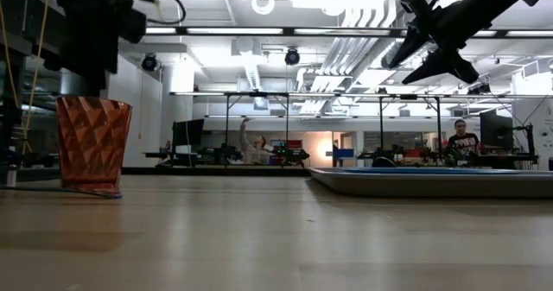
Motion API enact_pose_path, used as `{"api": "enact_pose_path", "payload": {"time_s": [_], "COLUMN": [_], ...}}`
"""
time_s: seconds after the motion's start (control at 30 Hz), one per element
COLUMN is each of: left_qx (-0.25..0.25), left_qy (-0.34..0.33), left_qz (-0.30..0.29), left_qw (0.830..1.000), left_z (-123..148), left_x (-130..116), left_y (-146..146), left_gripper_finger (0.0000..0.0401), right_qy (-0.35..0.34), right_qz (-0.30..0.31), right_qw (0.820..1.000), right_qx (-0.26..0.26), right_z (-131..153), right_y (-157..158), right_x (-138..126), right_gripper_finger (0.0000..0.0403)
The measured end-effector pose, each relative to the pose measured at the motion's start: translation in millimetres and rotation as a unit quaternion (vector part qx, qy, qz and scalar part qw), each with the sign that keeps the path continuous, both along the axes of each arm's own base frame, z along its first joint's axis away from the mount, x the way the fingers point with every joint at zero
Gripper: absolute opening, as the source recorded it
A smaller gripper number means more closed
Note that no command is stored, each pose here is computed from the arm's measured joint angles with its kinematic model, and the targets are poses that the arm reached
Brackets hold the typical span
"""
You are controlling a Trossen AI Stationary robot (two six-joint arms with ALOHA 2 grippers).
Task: Pick and place plate/cup/fork/spoon on tray
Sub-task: Put the brown cup to the top left of the blue plate on the gray serving tray
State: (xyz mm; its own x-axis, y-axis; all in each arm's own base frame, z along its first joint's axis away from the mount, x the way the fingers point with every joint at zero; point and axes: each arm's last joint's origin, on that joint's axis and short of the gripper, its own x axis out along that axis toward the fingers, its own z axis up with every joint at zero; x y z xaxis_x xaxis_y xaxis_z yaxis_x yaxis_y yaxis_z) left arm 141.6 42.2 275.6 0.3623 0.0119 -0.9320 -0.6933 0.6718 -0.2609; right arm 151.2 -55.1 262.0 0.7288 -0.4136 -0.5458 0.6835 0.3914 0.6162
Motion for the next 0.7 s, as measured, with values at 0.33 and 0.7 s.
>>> {"api": "enact_pose_path", "payload": {"time_s": [0.33, 0.7], "left_qx": [0.015, 0.001], "left_qy": [0.086, 0.179], "left_qz": [-0.028, -0.030], "left_qw": [0.996, 0.983], "left_z": [-20, -42], "left_x": [19, 33], "left_y": [8, 13], "left_gripper_finger": [0.0230, 0.0228], "right_qy": [0.007, 0.007], "right_qz": [0.016, 0.016], "right_qw": [1.000, 1.000], "right_qx": [0.002, 0.002], "right_z": [-2, -2], "right_y": [0, 0], "right_x": [2, 2], "right_gripper_finger": [0.0181, 0.0181]}}
